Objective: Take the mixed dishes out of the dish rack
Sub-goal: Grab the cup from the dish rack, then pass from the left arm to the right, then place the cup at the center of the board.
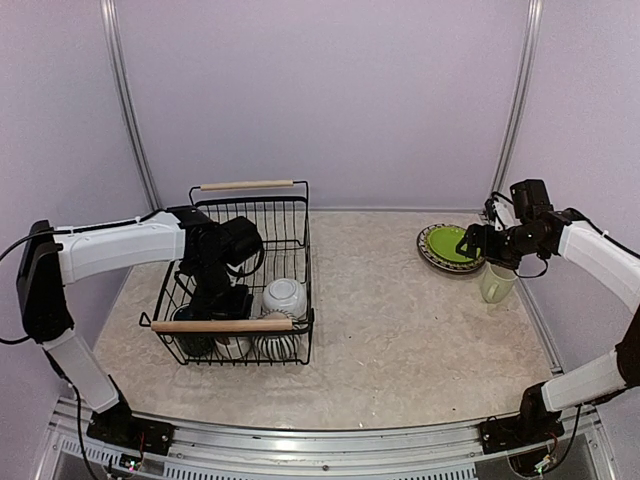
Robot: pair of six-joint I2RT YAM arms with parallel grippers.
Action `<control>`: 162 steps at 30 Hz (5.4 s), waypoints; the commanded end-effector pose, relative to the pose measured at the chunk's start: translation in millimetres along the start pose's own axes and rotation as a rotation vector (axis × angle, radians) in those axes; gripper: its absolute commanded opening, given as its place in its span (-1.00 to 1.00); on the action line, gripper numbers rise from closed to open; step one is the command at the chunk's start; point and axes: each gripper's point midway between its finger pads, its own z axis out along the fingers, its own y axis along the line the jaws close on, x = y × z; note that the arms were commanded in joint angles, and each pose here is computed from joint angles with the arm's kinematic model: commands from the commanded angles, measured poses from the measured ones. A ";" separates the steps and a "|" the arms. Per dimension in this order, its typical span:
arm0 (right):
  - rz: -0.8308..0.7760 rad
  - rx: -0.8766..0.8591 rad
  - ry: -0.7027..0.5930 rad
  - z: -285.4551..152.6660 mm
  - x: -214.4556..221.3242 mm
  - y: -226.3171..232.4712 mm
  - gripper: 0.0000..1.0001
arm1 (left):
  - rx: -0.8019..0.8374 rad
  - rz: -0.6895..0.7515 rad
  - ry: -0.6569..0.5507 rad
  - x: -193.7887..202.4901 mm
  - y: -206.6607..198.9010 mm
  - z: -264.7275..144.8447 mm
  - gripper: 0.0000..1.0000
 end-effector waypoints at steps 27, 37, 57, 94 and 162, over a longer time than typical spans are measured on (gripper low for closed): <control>-0.064 -0.227 -0.057 8.0 -22.6 110.8 0.88 | 0.727 0.008 -0.593 -107.3 -31.5 -217.4 -0.81; -0.088 -0.737 -0.197 -35.8 -32.5 235.3 0.86 | 1.234 0.087 -0.569 -137.2 -94.7 -281.3 -0.89; -0.031 -1.230 -0.156 -53.7 -24.1 341.8 0.44 | 1.392 0.127 -0.301 -138.5 -159.2 -242.2 -1.00; 0.010 -1.074 -0.223 -44.4 -31.1 292.7 -1.00 | 1.174 0.168 -0.458 -151.6 -125.6 -233.7 0.91; 0.754 0.597 0.131 7.8 100.5 -146.9 -1.00 | 0.719 0.150 -0.568 -143.7 -63.5 -192.2 0.98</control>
